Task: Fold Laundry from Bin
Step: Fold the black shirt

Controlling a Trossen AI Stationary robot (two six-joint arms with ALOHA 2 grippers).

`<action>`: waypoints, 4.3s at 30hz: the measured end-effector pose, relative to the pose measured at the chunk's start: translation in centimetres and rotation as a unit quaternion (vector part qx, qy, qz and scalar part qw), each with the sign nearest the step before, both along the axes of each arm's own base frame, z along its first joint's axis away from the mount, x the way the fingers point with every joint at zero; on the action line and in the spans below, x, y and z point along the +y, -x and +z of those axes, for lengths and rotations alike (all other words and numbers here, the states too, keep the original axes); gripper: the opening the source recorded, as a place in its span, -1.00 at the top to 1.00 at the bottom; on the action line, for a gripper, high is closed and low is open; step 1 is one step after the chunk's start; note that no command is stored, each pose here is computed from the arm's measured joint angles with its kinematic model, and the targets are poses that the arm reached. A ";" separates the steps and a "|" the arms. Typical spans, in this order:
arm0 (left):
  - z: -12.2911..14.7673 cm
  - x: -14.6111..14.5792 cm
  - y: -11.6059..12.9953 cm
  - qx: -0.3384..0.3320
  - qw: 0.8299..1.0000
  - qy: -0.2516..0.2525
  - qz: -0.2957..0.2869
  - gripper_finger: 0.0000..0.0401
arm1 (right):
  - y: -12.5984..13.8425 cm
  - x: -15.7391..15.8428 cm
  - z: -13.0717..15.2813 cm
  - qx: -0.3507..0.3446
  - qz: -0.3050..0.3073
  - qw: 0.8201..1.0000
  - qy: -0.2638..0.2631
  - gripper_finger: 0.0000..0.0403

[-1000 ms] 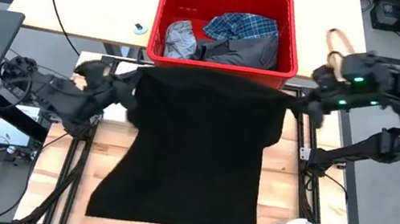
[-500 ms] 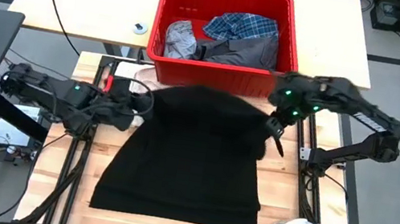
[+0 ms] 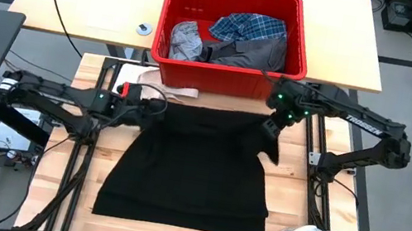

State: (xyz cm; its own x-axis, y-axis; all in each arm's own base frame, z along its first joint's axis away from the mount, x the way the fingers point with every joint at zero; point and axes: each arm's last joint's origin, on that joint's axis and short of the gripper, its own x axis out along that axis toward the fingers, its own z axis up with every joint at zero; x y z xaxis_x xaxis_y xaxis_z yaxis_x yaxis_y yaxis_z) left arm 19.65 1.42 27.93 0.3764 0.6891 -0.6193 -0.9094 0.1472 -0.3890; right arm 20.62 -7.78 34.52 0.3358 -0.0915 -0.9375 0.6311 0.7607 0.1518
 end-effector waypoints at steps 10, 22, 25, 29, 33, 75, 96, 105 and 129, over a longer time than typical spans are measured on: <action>1.0 3.7 -0.6 -0.046 0.992 -0.074 0.091 0.92 | 0.6 -3.0 0.2 0.015 -0.041 0.993 0.111 0.90; 2.5 5.0 -1.1 -0.007 0.994 -0.104 0.022 -0.17 | 0.9 -3.5 0.6 0.017 0.004 0.992 0.126 0.13; 4.4 4.5 -1.8 -0.002 0.990 -0.114 -0.082 -0.40 | 1.1 -3.0 1.2 -0.019 0.047 0.994 0.097 -0.03; 5.8 1.6 -3.1 -0.041 0.933 -0.065 -0.351 -0.48 | 0.4 -0.9 1.8 -0.067 0.124 0.988 0.064 -0.09; 5.1 -3.2 -3.7 -0.074 0.865 0.058 -0.492 -0.48 | -1.0 2.8 1.7 -0.079 0.206 0.974 0.048 -0.07; -13.1 -28.0 6.8 0.431 0.582 0.122 -0.679 -0.13 | -4.4 15.7 -4.5 -0.202 0.188 0.957 -0.087 -0.06; -7.1 -29.3 4.7 0.355 0.590 0.209 -0.694 0.98 | -4.5 15.9 -4.3 -0.213 0.195 0.952 -0.105 -0.06; 4.2 -30.5 6.8 0.281 0.606 0.337 -0.664 0.98 | -4.4 16.0 -4.4 -0.204 0.209 0.949 -0.121 -0.06; 7.9 -21.0 -13.6 0.046 0.768 0.034 -0.638 0.97 | -2.8 22.1 -2.4 -0.332 0.165 0.924 -0.094 -0.05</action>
